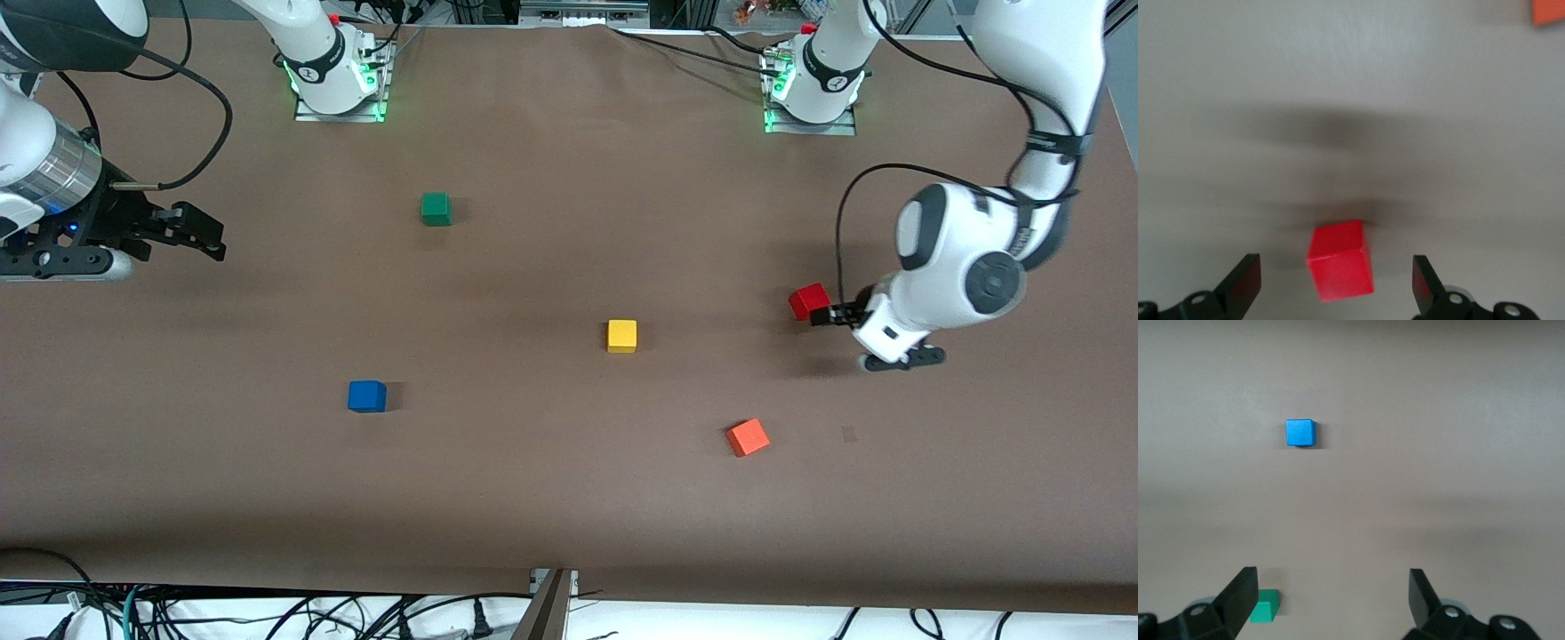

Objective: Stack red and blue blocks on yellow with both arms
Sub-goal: 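Lower the left gripper and grasp the red cube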

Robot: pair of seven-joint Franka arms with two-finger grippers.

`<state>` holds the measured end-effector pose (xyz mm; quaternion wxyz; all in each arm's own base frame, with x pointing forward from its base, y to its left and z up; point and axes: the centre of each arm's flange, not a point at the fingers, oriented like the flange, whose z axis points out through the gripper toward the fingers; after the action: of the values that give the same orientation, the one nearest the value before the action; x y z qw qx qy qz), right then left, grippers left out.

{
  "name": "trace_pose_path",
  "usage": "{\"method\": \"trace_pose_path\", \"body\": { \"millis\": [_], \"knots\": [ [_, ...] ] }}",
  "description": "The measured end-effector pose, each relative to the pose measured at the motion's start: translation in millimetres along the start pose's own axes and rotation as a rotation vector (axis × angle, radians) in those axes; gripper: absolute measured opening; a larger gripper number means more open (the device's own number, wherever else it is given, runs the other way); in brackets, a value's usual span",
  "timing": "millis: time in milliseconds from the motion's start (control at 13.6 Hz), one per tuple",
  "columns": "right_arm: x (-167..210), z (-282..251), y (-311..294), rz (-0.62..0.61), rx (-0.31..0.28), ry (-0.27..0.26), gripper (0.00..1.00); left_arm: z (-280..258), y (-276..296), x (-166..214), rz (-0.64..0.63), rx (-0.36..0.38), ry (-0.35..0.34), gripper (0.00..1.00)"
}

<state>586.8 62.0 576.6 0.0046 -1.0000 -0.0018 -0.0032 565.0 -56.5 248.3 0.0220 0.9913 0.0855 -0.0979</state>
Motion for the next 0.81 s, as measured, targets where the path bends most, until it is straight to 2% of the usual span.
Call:
{"method": "trace_pose_path", "body": {
  "millis": [293,587,733,807],
  "knots": [
    [1,3,0,0.000,-0.001,-0.005,1.00,40,-4,-32,-0.061,-0.005,0.038,1.00],
    [2,4,0,0.000,-0.001,-0.006,1.00,51,-7,-41,-0.147,-0.008,0.050,1.00],
    [2,4,0,0.000,-0.001,-0.007,1.00,51,-7,-41,-0.174,-0.012,0.058,0.97],
    [2,6,0,0.000,-0.002,-0.009,1.00,51,-7,-41,-0.186,-0.012,0.058,0.90]
  ]
}}
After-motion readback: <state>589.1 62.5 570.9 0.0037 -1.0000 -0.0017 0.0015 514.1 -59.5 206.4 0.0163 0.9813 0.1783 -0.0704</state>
